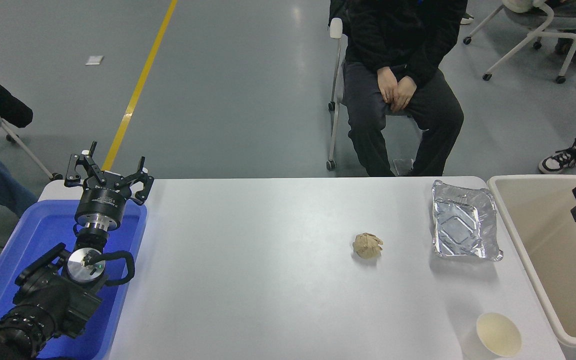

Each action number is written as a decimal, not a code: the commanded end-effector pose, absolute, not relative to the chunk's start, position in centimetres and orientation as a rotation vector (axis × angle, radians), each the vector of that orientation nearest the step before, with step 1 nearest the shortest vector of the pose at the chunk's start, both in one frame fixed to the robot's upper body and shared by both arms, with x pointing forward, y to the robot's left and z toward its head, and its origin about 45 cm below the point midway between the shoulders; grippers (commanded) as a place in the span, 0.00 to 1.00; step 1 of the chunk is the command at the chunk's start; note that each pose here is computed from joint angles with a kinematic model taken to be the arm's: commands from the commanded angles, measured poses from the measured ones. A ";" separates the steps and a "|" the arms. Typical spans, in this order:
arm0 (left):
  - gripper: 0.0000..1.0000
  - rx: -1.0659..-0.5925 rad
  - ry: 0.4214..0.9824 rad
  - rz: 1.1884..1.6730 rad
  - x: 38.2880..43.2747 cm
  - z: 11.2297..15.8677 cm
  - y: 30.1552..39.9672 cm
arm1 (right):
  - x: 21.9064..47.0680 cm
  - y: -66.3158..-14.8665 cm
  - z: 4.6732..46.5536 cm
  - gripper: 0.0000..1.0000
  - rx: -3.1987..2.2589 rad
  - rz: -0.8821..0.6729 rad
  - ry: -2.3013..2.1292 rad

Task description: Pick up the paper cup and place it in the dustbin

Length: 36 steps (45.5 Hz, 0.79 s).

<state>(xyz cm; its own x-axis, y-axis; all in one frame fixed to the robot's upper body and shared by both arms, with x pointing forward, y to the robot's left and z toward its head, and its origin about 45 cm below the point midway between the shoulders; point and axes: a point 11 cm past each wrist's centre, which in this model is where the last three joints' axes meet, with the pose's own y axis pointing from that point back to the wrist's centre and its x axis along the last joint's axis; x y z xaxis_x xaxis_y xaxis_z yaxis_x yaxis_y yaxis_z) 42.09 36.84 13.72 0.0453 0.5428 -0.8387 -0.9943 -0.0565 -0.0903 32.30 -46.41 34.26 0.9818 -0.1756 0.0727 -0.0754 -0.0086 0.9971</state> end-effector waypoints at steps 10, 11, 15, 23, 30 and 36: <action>0.99 -0.866 0.691 1.433 42.08 13.73 36.85 | 31.7 -48.6 31.5 1.00 1.664 -0.192 -0.377; 0.99 -0.865 0.692 1.432 42.08 13.72 36.84 | 31.6 -48.7 31.4 1.00 1.651 -0.195 -0.363; 0.99 -0.867 0.692 1.432 42.09 13.73 36.86 | 31.3 -48.9 30.5 1.00 1.593 -0.199 -0.287; 0.99 -0.868 0.691 1.433 42.09 13.74 36.87 | 30.5 -48.9 28.6 1.00 1.437 -0.211 -0.114; 0.99 -0.868 0.691 1.433 42.09 13.74 36.87 | 28.3 -49.6 26.1 1.00 1.324 -0.272 -0.004; 0.99 -0.866 0.692 1.434 42.07 13.70 36.90 | 27.7 -48.8 25.1 1.00 1.318 -0.282 0.022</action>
<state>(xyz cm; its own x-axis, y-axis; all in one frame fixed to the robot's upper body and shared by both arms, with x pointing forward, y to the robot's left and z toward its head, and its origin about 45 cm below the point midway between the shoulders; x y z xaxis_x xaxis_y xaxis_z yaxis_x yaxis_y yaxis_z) 42.09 36.86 13.73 0.0451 0.5421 -0.8391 -0.9942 -0.0579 -0.0908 29.33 -49.14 27.38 0.9707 -0.2222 -0.0911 0.1257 0.1467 0.9812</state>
